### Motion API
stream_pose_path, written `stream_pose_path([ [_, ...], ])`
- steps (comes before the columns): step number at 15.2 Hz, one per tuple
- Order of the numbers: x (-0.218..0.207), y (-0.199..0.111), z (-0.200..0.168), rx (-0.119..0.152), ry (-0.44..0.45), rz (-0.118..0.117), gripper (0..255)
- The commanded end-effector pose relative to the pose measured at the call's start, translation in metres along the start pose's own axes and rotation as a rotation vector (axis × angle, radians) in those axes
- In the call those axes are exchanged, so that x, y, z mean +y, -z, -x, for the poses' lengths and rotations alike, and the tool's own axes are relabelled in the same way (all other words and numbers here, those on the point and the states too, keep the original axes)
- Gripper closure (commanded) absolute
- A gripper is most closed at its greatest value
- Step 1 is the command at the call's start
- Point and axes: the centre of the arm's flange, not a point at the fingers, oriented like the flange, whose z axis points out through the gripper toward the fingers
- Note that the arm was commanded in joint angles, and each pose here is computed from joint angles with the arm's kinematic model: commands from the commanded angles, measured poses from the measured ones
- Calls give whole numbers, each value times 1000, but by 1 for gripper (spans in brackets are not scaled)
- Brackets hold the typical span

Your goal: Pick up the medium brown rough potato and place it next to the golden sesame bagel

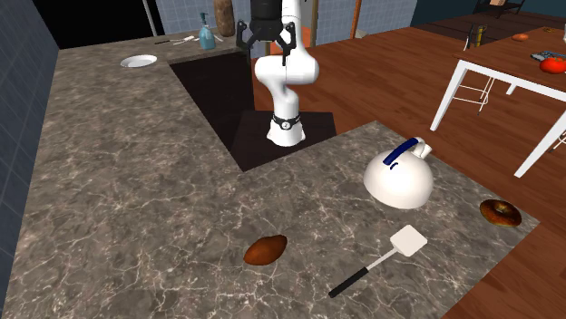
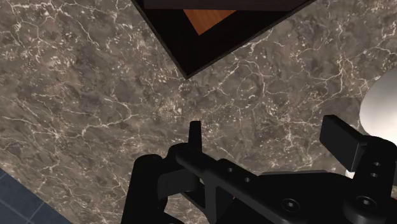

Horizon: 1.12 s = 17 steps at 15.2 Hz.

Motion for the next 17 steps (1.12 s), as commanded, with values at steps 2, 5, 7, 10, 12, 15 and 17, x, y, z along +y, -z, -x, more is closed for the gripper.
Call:
stream_pose_path([
  [2,-2,-8,-10,-1,-16,-3,0],
  [5,-7,-33,-41,-4,-63,-12,0],
  [7,-9,-49,-62,-6,-94,-18,0],
  [10,-12,-73,-93,-10,-141,-26,0],
  [12,-13,-90,-114,-12,-173,-32,0],
  [15,-13,-114,-145,-15,-220,-41,0],
  [17,-13,-131,-166,-17,-251,-47,0],
])
